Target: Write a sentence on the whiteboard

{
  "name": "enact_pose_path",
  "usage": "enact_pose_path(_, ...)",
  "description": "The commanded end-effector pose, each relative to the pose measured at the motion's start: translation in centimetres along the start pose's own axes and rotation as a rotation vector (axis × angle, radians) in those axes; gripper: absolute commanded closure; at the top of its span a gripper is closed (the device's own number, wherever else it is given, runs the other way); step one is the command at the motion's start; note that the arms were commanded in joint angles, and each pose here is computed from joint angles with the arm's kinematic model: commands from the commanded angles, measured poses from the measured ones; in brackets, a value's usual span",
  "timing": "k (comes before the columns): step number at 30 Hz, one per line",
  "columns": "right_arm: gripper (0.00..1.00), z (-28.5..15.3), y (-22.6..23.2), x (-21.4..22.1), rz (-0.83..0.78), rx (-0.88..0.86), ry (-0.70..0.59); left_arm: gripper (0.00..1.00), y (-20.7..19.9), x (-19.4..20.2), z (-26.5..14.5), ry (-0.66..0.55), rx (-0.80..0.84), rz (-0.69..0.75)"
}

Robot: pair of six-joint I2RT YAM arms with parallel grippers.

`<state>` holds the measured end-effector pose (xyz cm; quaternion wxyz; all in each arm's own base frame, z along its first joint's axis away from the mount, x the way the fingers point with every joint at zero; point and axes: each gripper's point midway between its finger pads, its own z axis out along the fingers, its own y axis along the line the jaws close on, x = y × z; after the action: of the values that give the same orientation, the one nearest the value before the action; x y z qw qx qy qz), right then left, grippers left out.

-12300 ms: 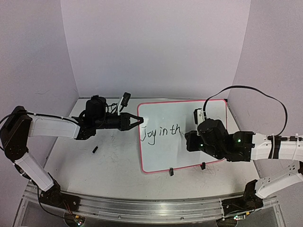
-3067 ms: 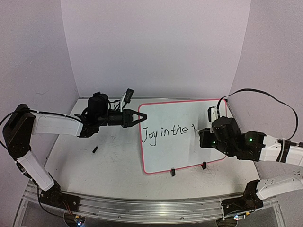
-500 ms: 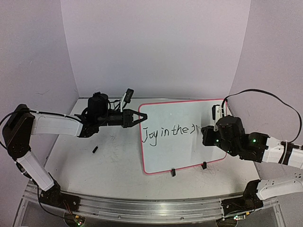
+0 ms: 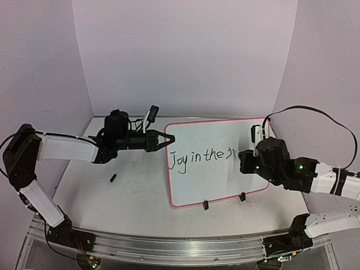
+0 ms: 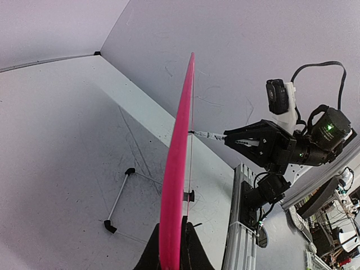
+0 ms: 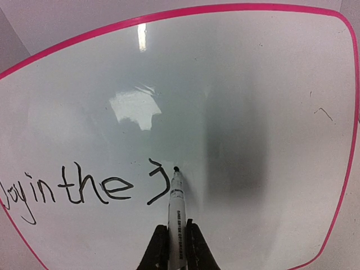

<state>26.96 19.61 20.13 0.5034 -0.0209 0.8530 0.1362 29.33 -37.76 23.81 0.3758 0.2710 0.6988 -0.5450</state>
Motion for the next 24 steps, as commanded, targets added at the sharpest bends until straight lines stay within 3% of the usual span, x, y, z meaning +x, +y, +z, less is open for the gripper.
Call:
enact_pose_path(1,1.0,-0.2,-0.1,0.2,0.006,-0.01,0.008,1.0,2.6,0.6,-0.5,-0.001,-0.125,0.013)
enact_pose_path(13,1.0,-0.5,-1.1,1.1,0.013,0.012,0.026,1.0,2.4,0.7,-0.6,0.0,-0.122,0.01)
enact_pose_path(24,1.0,0.0,-0.7,-1.4,0.028,0.047,-0.052,1.0,2.3,0.5,-0.6,-0.003,-0.118,0.011)
